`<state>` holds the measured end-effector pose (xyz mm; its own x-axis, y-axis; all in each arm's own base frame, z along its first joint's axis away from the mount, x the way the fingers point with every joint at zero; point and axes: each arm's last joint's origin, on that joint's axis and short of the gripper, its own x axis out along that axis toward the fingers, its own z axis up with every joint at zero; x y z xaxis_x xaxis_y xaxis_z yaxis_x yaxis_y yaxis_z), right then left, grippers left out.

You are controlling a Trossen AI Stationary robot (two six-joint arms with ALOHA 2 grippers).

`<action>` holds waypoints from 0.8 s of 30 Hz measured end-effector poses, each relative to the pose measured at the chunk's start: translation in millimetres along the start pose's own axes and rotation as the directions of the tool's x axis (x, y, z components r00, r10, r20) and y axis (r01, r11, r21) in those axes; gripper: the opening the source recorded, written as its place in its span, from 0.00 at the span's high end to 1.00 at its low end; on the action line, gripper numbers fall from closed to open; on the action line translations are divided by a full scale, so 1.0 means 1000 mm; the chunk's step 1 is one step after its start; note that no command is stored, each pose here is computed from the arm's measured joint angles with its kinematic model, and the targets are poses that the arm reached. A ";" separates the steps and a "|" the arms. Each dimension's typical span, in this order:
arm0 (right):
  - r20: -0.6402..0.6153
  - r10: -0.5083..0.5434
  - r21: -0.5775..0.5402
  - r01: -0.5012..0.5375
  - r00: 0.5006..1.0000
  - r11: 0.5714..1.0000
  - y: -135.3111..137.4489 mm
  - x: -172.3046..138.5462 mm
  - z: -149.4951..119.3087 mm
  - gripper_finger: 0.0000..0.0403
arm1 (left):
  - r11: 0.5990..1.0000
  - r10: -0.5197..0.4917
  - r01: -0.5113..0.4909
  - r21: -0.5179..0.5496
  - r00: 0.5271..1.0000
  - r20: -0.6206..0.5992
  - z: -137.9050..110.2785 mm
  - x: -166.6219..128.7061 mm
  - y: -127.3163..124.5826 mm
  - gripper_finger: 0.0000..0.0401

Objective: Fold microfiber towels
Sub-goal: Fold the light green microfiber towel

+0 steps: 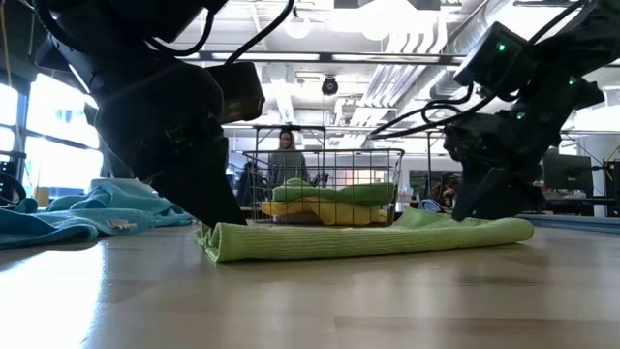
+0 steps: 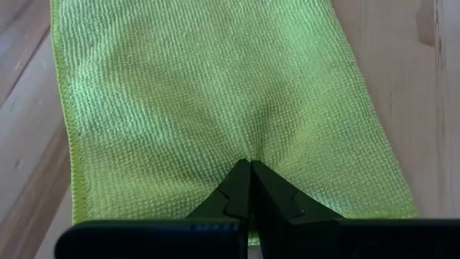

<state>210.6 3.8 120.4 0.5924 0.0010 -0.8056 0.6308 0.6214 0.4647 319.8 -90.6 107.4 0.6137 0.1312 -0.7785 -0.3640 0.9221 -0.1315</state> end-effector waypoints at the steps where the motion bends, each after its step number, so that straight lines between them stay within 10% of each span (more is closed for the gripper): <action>1: -0.009 -0.004 0.000 0.004 1.000 1.000 0.000 0.004 0.000 0.48 | 1.000 0.000 0.000 0.000 1.000 0.002 0.000 0.000 0.000 1.00; 12: 0.010 0.064 -0.024 -0.064 0.998 0.998 0.006 0.015 0.000 0.54 | 1.000 -0.017 0.018 -0.006 0.999 0.032 0.003 0.001 -0.002 1.00; 24: -0.019 0.066 -0.083 -0.068 0.998 0.994 0.005 0.016 -0.001 0.96 | 0.999 -0.035 0.036 -0.013 0.999 0.028 0.003 0.001 -0.003 1.00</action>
<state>222.6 8.2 109.7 0.6233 0.0570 -0.7799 0.5457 0.6826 0.4861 323.5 -91.8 109.2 0.6458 0.1089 -0.7557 -0.3509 0.9214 -0.1671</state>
